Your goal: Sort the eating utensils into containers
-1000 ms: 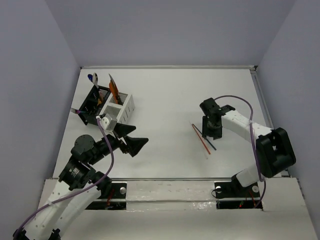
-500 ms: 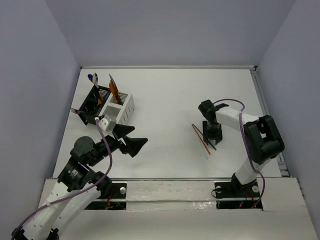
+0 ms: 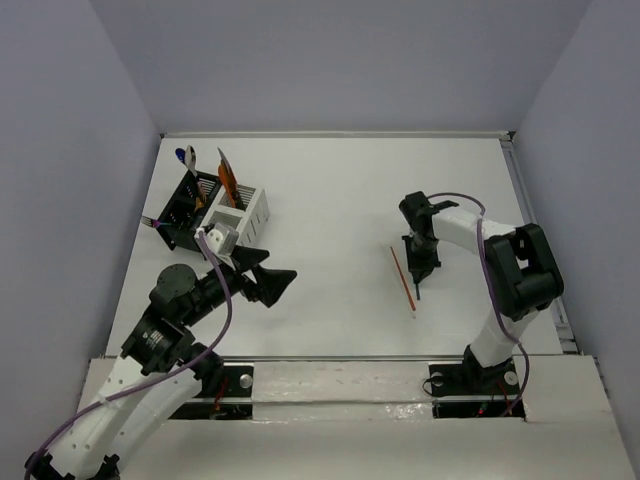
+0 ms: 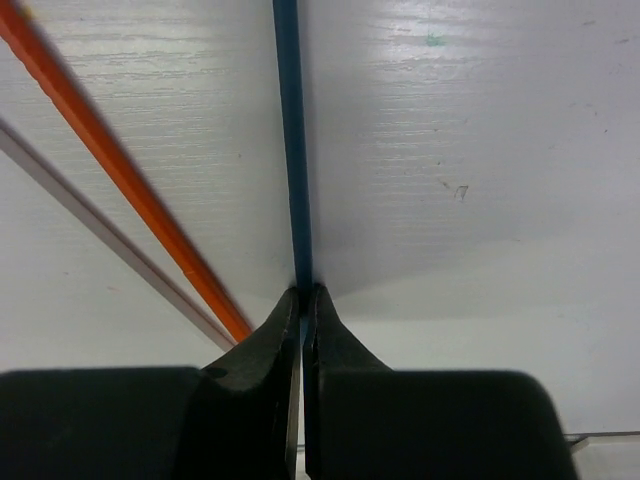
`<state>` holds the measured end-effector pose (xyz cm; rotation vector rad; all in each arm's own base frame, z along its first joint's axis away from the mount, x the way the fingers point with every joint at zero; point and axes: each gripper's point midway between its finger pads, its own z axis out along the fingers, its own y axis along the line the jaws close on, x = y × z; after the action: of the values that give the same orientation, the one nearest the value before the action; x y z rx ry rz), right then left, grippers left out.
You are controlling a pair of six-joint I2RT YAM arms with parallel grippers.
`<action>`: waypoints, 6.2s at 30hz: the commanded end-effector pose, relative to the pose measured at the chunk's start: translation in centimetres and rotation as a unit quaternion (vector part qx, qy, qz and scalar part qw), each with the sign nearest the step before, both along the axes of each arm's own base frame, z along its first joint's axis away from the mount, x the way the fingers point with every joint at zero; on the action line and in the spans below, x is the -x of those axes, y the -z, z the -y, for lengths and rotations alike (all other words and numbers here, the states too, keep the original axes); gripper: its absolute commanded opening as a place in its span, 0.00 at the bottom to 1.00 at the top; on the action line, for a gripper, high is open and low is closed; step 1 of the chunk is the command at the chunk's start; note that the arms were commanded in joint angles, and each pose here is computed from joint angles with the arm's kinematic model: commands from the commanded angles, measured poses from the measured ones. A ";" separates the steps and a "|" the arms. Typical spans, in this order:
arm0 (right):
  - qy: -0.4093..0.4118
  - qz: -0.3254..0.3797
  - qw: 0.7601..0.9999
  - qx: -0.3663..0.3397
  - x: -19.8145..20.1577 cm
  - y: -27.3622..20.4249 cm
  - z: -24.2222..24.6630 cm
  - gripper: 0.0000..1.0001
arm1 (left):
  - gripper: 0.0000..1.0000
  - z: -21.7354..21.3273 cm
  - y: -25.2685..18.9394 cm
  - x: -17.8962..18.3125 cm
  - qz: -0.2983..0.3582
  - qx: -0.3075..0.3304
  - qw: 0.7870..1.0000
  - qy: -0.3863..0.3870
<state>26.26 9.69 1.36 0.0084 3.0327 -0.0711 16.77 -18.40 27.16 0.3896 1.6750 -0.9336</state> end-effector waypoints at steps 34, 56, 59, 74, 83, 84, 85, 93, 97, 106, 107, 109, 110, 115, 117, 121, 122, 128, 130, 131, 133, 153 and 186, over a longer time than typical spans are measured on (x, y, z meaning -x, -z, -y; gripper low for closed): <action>-0.269 0.268 0.792 -0.479 4.0 -17.0 -20.2 0.00 | 0.56 11.1 2.0 -10.1 -0.139 0.146 0.979 0.016; -0.277 0.270 0.770 -0.507 5.7 -17.5 -20.0 0.68 | 0.00 9.2 1.4 -13.8 -0.102 0.066 0.987 -0.105; -0.282 0.294 0.765 -0.499 6.0 -18.7 -19.3 0.85 | 0.00 5.2 -0.5 -15.6 -0.075 0.046 0.979 -0.185; -0.235 0.367 0.759 -0.483 5.8 -17.4 -17.2 0.87 | 0.00 -18.4 -6.5 -21.6 0.033 -0.039 0.841 -0.539; -0.189 0.375 0.794 -0.440 4.7 -14.8 -15.5 0.87 | 0.00 -21.3 -3.1 -23.6 0.031 -0.073 0.806 -0.587; -0.163 0.383 0.808 -0.417 4.1 -14.2 -14.6 0.86 | 0.00 -21.7 -2.7 -23.9 0.032 -0.075 0.803 -0.591; -0.145 0.386 0.818 -0.401 3.8 -13.7 -13.9 0.86 | 0.00 -21.7 -1.9 -24.0 0.026 -0.081 0.803 -0.590; 0.020 0.388 0.891 -0.237 2.4 -10.1 -6.5 0.75 | 0.08 -21.2 1.3 -24.8 0.002 -0.097 0.809 -0.580; 0.057 0.362 0.911 -0.190 2.9 -7.9 -4.7 0.68 | 0.32 -20.4 1.5 -25.0 -0.002 -0.092 0.823 -0.561; 0.097 0.328 0.929 -0.138 2.3 -5.7 -3.3 0.55 | 0.78 -15.7 -4.6 -22.8 0.051 -0.040 0.865 -0.497; 0.107 0.325 0.931 -0.125 2.1 -5.4 -2.6 0.53 | 0.78 -13.8 -6.0 -21.8 0.067 -0.029 0.879 -0.472; 0.112 0.322 0.933 -0.117 1.8 -5.3 -2.4 0.52 | 0.78 -11.7 -7.4 -20.7 0.082 -0.021 0.892 -0.445; 0.111 0.322 0.934 -0.111 1.7 -5.2 -2.2 0.49 | 0.78 -10.8 -7.9 -20.1 0.087 -0.017 0.897 -0.433; 0.121 0.304 0.942 -0.078 1.0 -4.1 -1.5 0.41 | 0.78 -5.0 -9.7 -17.3 0.094 0.009 0.940 -0.329; 0.114 0.289 0.947 -0.075 0.9 -3.4 -1.9 0.38 | 0.78 -2.7 -10.4 -16.1 0.093 0.015 0.953 -0.287; 0.110 0.263 0.955 -0.080 1.0 -2.3 -2.6 0.35 | 0.78 1.1 -10.1 -14.6 0.088 0.013 0.972 -0.217; 0.112 0.259 0.956 -0.082 1.1 -2.1 -2.7 0.35 | 0.78 2.0 -9.5 -14.4 0.082 0.004 0.976 -0.203; 0.120 0.261 0.954 -0.084 1.2 -2.0 -2.6 0.35 | 0.78 6.1 -7.8 -13.6 0.051 -0.015 0.990 -0.128; 0.118 0.255 0.956 -0.083 1.2 -1.7 -2.8 0.35 | 0.78 7.1 -7.9 -12.8 0.049 -0.011 0.993 -0.106; 0.118 0.248 0.958 -0.080 1.4 -1.4 -2.7 0.35 | 0.78 7.0 -8.1 -12.8 0.050 -0.010 0.993 -0.105; 0.113 0.238 0.962 -0.074 1.5 -1.0 -2.8 0.36 | 0.78 6.8 -8.4 -12.6 0.052 -0.008 0.993 -0.106; 0.026 0.359 0.929 -0.086 -4.4 -8.7 -4.6 0.00 | 0.70 13.7 -4.3 -9.6 -0.072 0.018 0.995 0.073; -0.201 0.356 0.735 -0.541 4.7 -20.6 -18.7 0.00 | 0.00 14.8 2.0 -13.2 -0.107 -0.026 0.994 0.026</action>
<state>22.85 27.59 20.44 -0.3479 1.9195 1.2719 28.37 -33.76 23.57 0.3978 1.9741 -1.0807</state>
